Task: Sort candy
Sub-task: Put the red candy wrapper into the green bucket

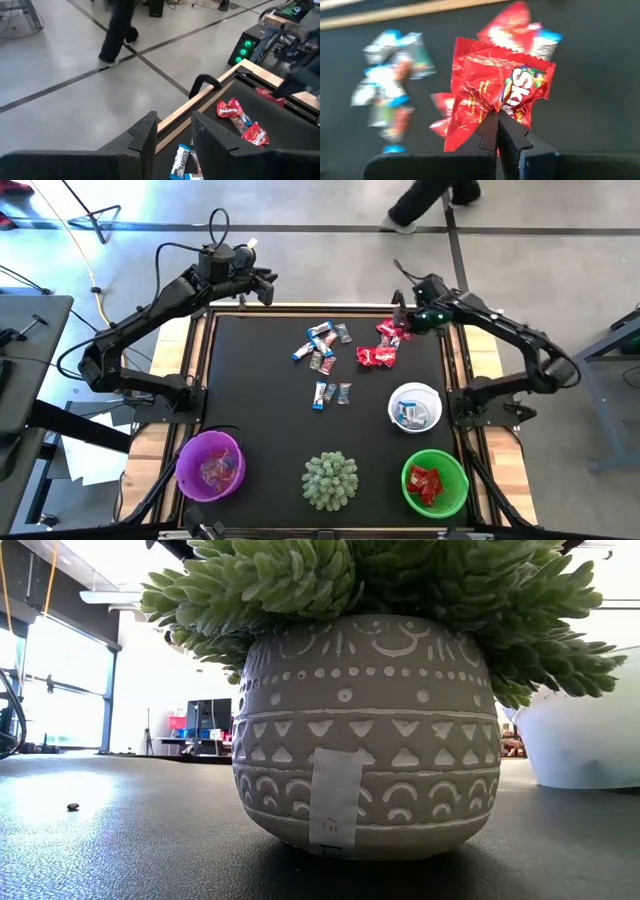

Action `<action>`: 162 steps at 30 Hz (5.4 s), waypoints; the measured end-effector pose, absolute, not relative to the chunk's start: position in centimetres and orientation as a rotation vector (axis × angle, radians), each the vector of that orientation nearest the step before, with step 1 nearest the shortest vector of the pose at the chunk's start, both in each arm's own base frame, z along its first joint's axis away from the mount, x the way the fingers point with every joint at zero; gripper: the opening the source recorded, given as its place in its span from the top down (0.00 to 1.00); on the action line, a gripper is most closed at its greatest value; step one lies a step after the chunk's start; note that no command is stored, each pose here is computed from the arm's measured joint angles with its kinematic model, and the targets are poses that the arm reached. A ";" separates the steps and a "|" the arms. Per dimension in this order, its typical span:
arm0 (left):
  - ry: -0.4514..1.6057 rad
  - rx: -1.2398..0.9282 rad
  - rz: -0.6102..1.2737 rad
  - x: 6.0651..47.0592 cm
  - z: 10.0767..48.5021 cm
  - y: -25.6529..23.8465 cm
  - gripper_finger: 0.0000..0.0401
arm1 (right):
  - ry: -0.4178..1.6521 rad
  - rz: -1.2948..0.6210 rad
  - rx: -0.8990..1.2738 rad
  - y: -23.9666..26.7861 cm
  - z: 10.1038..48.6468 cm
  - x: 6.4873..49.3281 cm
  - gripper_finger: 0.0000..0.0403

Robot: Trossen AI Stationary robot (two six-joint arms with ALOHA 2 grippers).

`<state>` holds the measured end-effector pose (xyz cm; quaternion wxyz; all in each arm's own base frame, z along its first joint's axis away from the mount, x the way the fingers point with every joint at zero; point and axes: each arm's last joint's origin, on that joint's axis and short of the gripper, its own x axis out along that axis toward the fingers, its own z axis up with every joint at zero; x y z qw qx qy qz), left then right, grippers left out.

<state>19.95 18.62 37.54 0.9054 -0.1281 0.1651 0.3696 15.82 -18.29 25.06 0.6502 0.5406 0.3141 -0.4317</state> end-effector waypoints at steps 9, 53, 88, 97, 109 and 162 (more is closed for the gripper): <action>0.403 -0.226 0.753 19.8 37.2 18.5 0.74 | 0.411 -0.610 1.301 -13.0 30.8 17.6 1.00; 0.578 -0.235 0.564 22.3 35.8 14.0 0.74 | 1.208 -0.230 1.788 16.1 31.9 12.5 1.00; 0.579 -0.238 0.483 23.5 35.8 11.8 0.74 | 1.328 -0.247 1.277 15.9 29.3 11.9 0.95; 0.577 -0.247 0.486 23.5 35.8 11.8 0.74 | 1.370 -0.491 1.297 16.7 27.3 12.7 0.87; 0.571 -0.281 0.496 23.5 35.8 11.8 0.74 | 1.240 -0.429 1.382 16.0 28.2 13.9 0.65; 0.536 -0.242 0.635 22.3 36.1 14.3 0.74 | 0.980 -0.817 0.825 -10.7 20.1 26.2 0.71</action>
